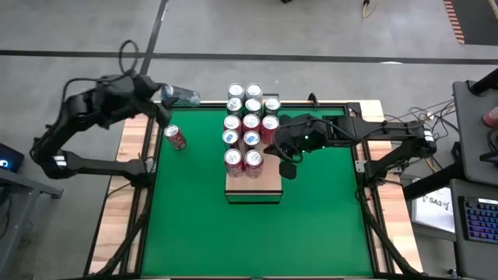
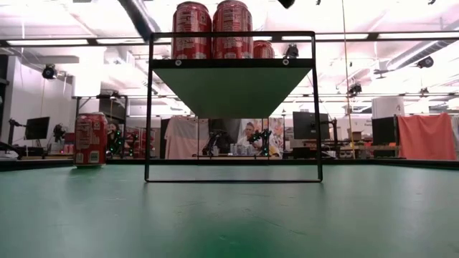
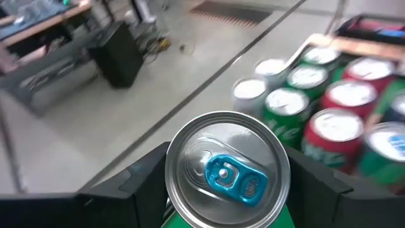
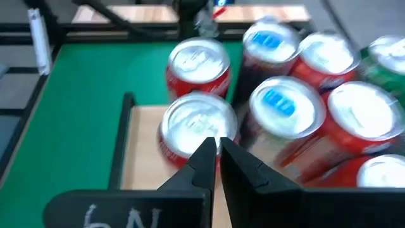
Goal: Place canned beverage on shelf
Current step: Put the blue can on the shelf
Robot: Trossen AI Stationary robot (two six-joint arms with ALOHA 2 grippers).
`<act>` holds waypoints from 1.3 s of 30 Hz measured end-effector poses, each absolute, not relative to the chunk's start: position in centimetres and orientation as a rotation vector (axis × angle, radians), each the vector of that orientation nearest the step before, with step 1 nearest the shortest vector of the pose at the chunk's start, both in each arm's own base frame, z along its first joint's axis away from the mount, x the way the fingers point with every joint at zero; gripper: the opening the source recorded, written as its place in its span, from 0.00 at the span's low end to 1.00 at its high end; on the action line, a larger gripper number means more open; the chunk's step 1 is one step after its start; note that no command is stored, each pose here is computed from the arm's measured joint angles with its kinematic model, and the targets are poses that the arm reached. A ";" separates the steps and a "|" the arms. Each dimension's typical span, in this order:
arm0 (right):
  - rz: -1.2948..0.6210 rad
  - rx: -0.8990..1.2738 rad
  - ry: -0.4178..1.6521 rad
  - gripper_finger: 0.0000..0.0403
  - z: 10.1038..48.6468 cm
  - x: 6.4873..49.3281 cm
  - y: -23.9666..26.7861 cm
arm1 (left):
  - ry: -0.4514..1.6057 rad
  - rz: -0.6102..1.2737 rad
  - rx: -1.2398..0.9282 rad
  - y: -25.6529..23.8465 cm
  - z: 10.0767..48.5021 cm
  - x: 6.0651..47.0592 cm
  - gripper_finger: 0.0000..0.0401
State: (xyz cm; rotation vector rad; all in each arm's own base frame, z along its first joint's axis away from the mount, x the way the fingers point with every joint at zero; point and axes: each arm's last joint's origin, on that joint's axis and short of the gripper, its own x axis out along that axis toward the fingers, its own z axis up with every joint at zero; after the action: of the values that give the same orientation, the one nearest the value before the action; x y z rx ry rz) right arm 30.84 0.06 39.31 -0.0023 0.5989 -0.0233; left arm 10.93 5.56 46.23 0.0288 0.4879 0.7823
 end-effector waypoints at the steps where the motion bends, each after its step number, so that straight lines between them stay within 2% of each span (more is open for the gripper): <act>1: -0.034 -0.013 0.588 0.03 39.7 30.8 0.0 | 0.471 0.763 0.033 5.2 46.6 10.8 0.58; 7: -0.066 -0.064 0.446 0.03 42.9 30.6 -0.1 | 0.418 0.664 0.051 4.0 47.9 10.8 0.58; 15: -0.069 -0.075 0.268 0.03 47.1 30.8 -0.1 | 0.468 0.532 0.090 2.8 47.5 13.6 0.58; 30: -0.047 -0.213 0.280 0.04 46.9 37.4 -0.1 | 0.527 0.418 0.123 0.7 49.1 15.4 0.58; 34: -0.040 -0.260 0.288 0.12 46.6 39.0 -0.1 | 0.537 0.412 0.122 0.6 49.1 15.8 0.58; 39: -0.047 -0.282 0.263 0.34 46.8 40.6 -0.2 | 0.543 0.406 0.125 0.5 49.0 15.8 0.58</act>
State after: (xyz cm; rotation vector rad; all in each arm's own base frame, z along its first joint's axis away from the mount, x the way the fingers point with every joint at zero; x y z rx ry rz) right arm 40.64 -0.21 46.81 -0.2815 0.2626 -0.0466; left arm 15.79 0.45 49.05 0.1252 0.5426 0.4062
